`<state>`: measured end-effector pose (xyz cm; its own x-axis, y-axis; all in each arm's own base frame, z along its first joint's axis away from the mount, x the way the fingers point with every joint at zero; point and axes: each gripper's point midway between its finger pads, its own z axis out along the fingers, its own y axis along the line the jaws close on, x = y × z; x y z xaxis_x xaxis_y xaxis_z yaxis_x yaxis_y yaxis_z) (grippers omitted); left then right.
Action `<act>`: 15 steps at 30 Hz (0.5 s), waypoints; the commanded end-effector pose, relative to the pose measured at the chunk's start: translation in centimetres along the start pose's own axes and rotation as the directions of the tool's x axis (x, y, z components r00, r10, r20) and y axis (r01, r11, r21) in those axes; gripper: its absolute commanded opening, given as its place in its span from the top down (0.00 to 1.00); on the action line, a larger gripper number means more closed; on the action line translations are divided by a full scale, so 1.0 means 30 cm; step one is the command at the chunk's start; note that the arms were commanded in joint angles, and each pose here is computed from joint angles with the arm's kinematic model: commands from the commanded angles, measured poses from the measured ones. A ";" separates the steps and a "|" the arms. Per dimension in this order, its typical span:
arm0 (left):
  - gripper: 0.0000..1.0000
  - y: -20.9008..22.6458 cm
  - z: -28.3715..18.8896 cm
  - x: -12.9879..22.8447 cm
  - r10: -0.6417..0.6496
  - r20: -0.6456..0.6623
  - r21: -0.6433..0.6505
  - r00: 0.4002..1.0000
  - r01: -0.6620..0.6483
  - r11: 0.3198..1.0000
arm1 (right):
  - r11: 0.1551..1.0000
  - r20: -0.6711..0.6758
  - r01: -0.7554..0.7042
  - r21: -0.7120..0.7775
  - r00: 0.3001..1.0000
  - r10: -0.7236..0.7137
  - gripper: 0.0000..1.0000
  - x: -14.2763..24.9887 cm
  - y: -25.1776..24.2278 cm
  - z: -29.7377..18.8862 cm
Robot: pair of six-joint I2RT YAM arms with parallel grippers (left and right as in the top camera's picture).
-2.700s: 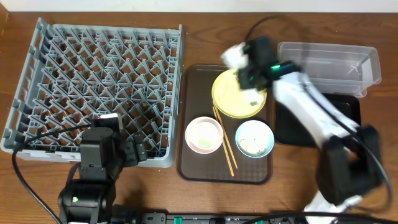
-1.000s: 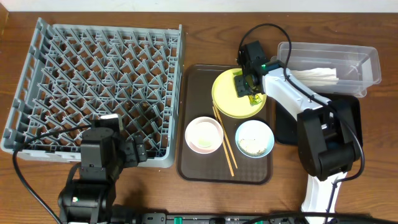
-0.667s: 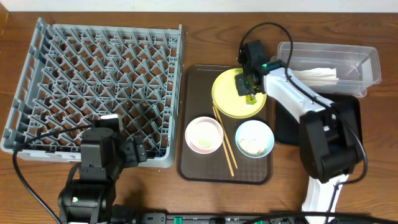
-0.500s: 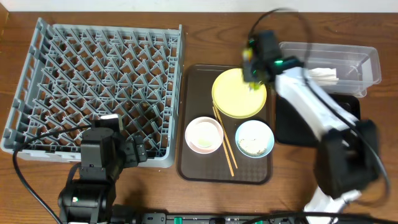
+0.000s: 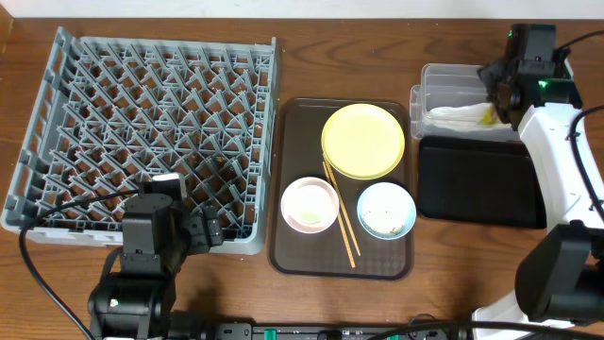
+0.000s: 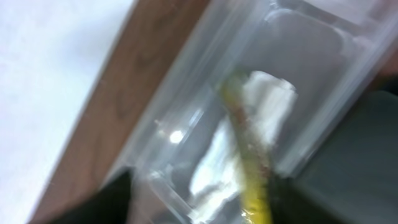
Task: Sort waste into correct bins and load items into the dishwasher
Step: 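Move the wrapper right and release it into the clear bin, then grasp the rim of the light-blue rice bowl with the right gripper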
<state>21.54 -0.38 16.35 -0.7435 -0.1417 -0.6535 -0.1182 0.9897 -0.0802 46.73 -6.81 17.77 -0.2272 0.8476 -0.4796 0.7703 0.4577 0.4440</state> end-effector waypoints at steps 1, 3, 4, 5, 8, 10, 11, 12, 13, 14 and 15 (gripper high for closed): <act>0.05 0.000 -0.020 -0.027 0.008 0.022 0.000 1.000 -0.008 1.000 | 0.987 -0.008 0.132 -0.095 0.991 -0.133 0.13 0.000 0.066 0.005; 0.05 0.000 -0.019 -0.026 0.008 0.022 0.000 1.000 -0.008 1.000 | 0.930 -0.043 0.301 -0.209 0.948 -0.316 0.11 0.040 0.122 -0.032; 0.05 0.000 -0.019 -0.026 0.008 0.022 0.000 1.000 -0.008 1.000 | 0.896 -0.061 0.362 -0.256 0.919 -0.389 0.10 0.065 0.136 -0.051; 0.05 0.000 -0.019 -0.026 0.008 0.022 0.000 1.000 -0.008 1.000 | 0.845 -0.081 0.430 -0.318 0.875 -0.477 0.08 0.102 0.149 -0.079; 0.05 0.000 -0.019 -0.026 0.008 0.022 0.000 1.000 -0.008 1.000 | 0.690 -0.127 0.540 -0.481 0.736 -0.665 0.11 0.221 0.160 -0.169; 0.05 0.000 -0.019 -0.026 0.008 0.022 0.000 1.000 -0.008 1.000 | 0.591 -0.161 0.560 -0.580 0.633 -0.757 0.14 0.318 0.145 -0.246; 0.05 0.000 -0.019 -0.027 0.008 0.023 0.000 1.000 -0.008 1.000 | 0.565 -0.183 0.565 -0.601 0.591 -0.786 0.16 0.358 0.127 -0.273; 0.05 0.000 -0.019 -0.027 0.008 0.023 0.000 1.000 -0.008 1.000 | 0.554 -0.207 0.571 -0.606 0.560 -0.802 0.17 0.389 0.105 -0.291; 0.05 0.000 -0.019 -0.026 0.008 0.022 0.000 1.000 -0.008 1.000 | 0.548 -0.233 0.576 -0.607 0.530 -0.815 0.17 0.417 0.084 -0.304; 0.05 0.000 -0.019 -0.026 0.008 0.022 0.000 1.000 -0.008 1.000 | 0.538 -0.259 0.581 -0.610 0.496 -0.829 0.18 0.449 0.062 -0.318; 0.05 0.000 -0.019 -0.026 0.008 0.022 0.000 1.000 -0.008 1.000 | 0.528 -0.287 0.586 -0.614 0.457 -0.842 0.19 0.483 0.037 -0.334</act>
<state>21.54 -0.39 16.36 -0.7435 -0.1421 -0.6534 -0.1182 0.9897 -0.0807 40.63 4.94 18.04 -0.8848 0.2897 -0.3649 0.1352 0.9091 0.3940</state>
